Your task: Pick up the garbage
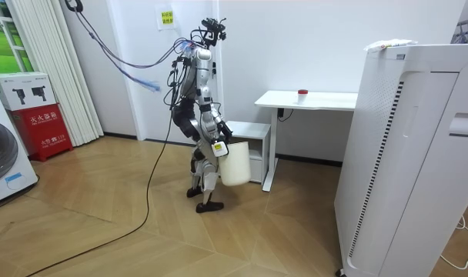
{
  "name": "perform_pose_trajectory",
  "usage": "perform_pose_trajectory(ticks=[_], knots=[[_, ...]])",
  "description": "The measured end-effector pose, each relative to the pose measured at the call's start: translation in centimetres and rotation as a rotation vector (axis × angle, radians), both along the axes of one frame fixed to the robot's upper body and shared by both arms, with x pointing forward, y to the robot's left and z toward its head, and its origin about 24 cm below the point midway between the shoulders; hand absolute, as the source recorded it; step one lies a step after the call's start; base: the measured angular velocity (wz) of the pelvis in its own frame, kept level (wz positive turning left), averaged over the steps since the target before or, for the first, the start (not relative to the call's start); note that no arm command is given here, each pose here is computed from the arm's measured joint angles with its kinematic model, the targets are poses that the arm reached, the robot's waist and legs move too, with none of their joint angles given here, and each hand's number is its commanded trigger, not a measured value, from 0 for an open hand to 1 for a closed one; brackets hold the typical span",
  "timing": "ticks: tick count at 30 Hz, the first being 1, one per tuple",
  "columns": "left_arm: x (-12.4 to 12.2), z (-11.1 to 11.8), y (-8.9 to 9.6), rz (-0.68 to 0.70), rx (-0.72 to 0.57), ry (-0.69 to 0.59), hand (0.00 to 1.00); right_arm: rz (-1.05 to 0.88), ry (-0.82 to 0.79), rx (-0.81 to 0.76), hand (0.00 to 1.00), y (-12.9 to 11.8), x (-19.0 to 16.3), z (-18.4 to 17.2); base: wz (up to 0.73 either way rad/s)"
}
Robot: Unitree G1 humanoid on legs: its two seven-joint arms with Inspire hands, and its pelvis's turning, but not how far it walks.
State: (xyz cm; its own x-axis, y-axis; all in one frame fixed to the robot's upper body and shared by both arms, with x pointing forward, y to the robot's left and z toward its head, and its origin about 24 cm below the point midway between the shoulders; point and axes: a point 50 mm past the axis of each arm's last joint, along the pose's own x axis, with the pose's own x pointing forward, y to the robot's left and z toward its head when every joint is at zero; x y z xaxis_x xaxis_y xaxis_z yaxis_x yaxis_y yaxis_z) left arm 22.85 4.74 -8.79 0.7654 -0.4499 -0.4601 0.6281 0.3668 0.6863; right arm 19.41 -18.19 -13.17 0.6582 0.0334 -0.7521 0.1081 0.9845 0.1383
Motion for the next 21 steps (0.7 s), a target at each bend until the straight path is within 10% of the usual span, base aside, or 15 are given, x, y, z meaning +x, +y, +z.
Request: perform_pose_trajectory(ticks=[21], knots=[[0.0,0.02,-0.23,-0.03,0.0,0.037,0.0,0.003,-0.002,0.015,1.0,-0.04,0.05,0.04,0.0]])
